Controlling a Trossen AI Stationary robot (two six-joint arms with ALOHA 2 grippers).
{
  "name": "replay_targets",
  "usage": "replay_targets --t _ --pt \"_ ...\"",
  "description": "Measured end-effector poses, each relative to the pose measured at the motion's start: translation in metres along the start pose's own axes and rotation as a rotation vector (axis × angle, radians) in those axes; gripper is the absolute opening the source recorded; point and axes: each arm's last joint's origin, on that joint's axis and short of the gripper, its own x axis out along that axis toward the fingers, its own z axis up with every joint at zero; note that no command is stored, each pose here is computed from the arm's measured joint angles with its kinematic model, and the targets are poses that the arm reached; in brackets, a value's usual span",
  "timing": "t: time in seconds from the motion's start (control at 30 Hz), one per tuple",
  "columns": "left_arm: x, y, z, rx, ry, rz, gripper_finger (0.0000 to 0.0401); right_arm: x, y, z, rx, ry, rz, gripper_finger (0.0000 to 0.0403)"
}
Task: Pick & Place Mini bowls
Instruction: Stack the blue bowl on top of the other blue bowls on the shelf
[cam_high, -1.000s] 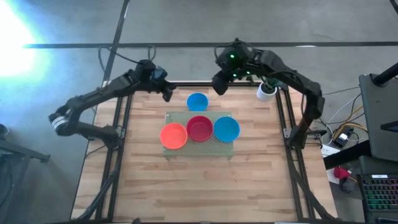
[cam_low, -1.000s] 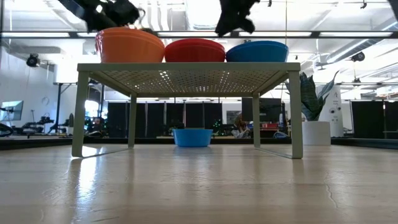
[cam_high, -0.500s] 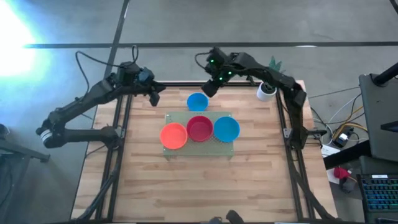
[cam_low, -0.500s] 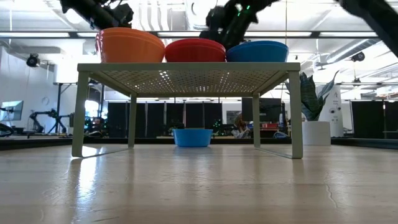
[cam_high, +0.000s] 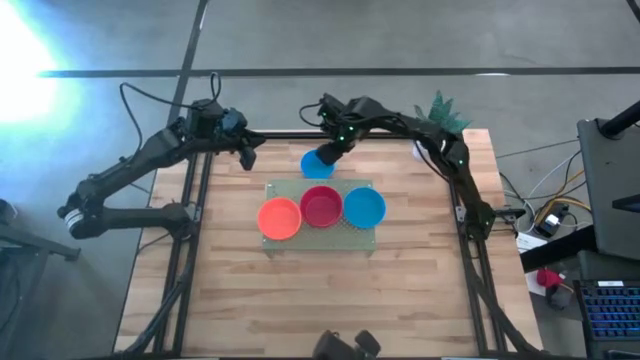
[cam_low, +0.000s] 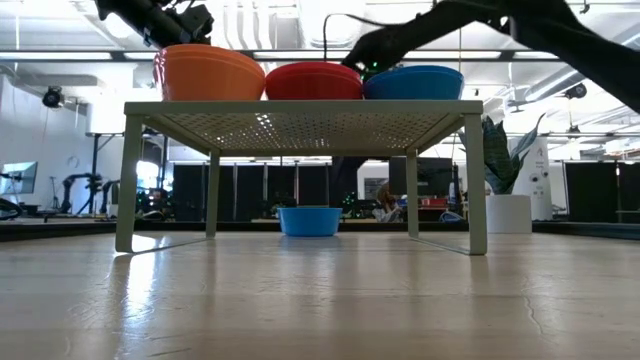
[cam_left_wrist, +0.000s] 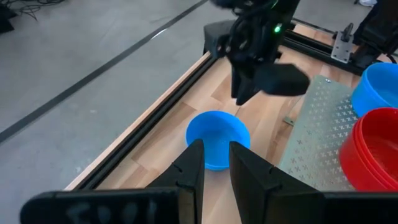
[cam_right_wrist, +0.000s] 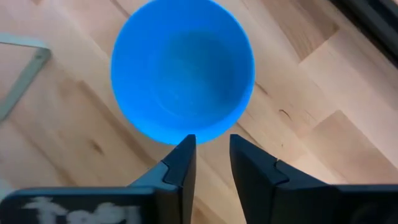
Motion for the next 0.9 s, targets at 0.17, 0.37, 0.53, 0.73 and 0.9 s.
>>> replay_targets --t 0.17,0.37,0.53,0.73,0.9 --pt "0.0 0.0 0.0 -0.008 0.0 0.005 0.0067 0.019 -0.008 0.008 0.02 -0.015 0.001 0.0102" --pt "0.0 0.0 0.0 -0.02 0.0 0.005 0.0067 0.04 -0.024 0.014 0.066 0.003 -0.015 0.0102" --pt "0.0 0.0 0.0 -0.036 -0.001 0.004 0.0067 0.047 -0.031 0.016 0.061 0.01 -0.021 0.01" --pt "0.0 0.0 0.0 -0.044 0.0 0.004 0.0067 0.047 -0.032 0.018 0.061 -0.001 -0.018 0.0102" --pt "0.0 0.0 0.0 -0.047 -0.001 0.004 0.0067 0.052 -0.033 0.015 0.064 0.017 -0.02 0.0099"
